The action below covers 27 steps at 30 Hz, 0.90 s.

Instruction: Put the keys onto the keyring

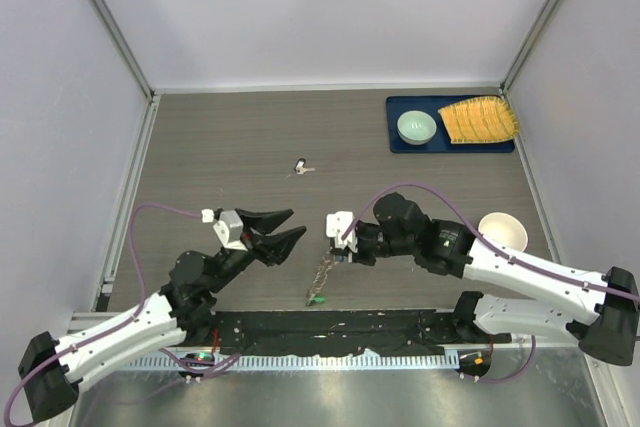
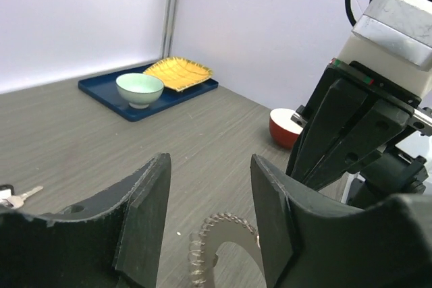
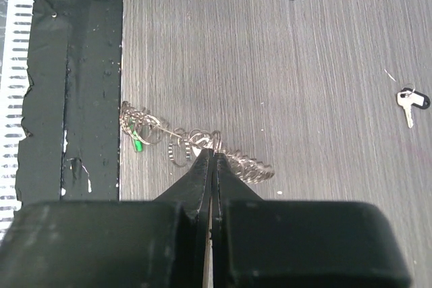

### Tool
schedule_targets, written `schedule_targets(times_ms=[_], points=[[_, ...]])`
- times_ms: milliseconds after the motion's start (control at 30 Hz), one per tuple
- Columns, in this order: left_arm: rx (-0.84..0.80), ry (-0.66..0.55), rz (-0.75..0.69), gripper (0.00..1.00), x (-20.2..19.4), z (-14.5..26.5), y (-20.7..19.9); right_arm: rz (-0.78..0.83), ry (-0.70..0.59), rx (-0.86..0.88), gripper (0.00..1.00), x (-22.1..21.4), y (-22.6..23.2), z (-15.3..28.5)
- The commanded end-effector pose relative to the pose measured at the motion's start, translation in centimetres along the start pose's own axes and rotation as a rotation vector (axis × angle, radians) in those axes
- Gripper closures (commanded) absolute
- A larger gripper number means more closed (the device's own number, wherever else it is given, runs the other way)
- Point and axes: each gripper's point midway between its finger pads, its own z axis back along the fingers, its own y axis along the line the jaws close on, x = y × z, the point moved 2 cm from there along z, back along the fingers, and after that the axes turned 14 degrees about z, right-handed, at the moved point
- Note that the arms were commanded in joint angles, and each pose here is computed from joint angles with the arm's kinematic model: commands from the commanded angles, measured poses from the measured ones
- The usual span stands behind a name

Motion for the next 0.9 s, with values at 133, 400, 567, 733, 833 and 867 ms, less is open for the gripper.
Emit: schedule_targets(times_ms=[133, 400, 567, 733, 833, 867], points=[[-0.078, 0.26, -0.115, 0.43, -2.6, -1.7, -0.6, 0.094, 0.008, 0.031, 0.99, 3.1, -1.7, 1.3], [-0.285, 0.36, -0.153, 0.41, -5.2, -1.7, -1.2, 0.103, 0.022, 0.052, 0.99, 3.5, -1.8, 1.9], [-0.402, 0.392, -0.202, 0.39, -5.8, -1.4, -1.9, 0.107, 0.034, 0.097, 0.99, 3.5, -1.2, 2.2], [-0.516, 0.435, -0.193, 0.41, -6.1, -1.9, -2.9, 0.12, 0.041, 0.121, 0.99, 3.7, -1.1, 2.4], [-0.541, 0.472, -0.173, 0.46, -6.6, -2.5, -3.0, 0.123, 0.037, 0.127, 0.99, 3.9, -1.1, 2.4], [-0.546, 0.482, -0.165, 0.49, -6.8, -2.7, -3.0, 0.124, 0.034, 0.127, 0.99, 4.0, -1.2, 2.4]])
